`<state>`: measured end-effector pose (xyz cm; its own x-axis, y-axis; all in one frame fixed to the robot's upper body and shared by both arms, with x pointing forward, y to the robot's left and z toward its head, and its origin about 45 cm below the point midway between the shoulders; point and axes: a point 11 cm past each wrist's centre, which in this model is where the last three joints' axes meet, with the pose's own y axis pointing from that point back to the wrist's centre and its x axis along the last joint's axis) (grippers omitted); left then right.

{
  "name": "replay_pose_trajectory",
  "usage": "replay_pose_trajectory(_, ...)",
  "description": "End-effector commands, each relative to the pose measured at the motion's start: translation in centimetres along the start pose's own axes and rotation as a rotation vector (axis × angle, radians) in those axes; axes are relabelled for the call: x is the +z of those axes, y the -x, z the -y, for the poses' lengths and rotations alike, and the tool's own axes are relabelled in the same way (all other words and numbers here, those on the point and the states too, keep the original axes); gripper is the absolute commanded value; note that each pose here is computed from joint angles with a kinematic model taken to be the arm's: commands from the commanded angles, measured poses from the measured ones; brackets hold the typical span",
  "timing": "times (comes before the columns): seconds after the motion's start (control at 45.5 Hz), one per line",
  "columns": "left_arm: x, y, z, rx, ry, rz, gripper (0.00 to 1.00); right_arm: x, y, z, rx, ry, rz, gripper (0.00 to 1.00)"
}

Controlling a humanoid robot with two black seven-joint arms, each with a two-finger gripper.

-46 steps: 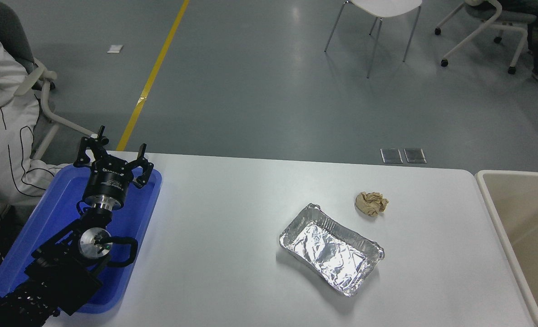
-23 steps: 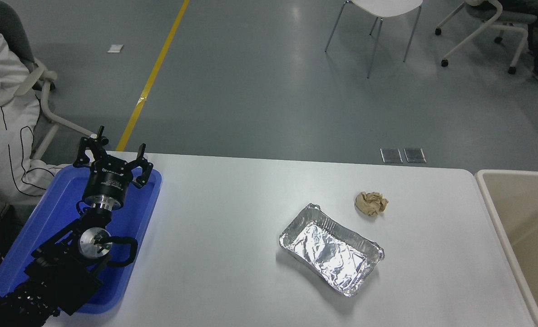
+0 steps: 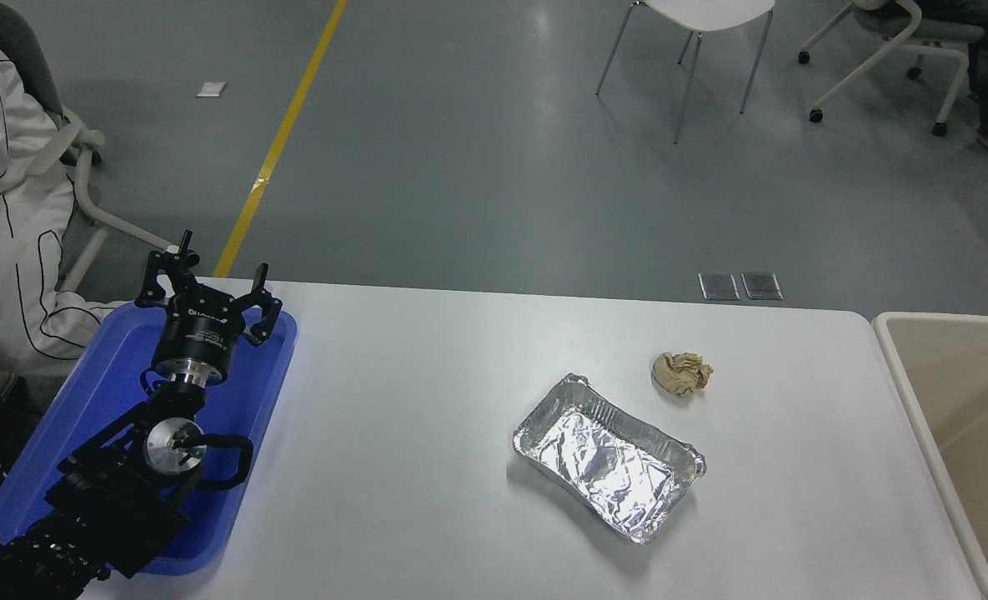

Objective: Pick up paper cup place in dustbin

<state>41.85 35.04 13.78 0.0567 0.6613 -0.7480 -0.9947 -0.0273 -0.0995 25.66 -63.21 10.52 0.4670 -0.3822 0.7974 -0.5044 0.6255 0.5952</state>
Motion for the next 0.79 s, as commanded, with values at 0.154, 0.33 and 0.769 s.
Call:
replay_pose_trajectory(0.154,-0.01,0.0,0.0,0.0,0.0,0.0,1.0,-0.18,-0.32,0.0,0.047,-0.003,0.03,0.98)
replay_pose_trajectory(0.33,-0.01,0.0,0.0,0.0,0.0,0.0,1.0,-0.46,-0.42,-0.01,0.044,-0.009,0.035,0.98)
replay_pose_trajectory(0.769,-0.01,0.0,0.0,0.0,0.0,0.0,1.0,-0.99,-0.44,-0.03,0.037,-0.02,0.097,0.98)
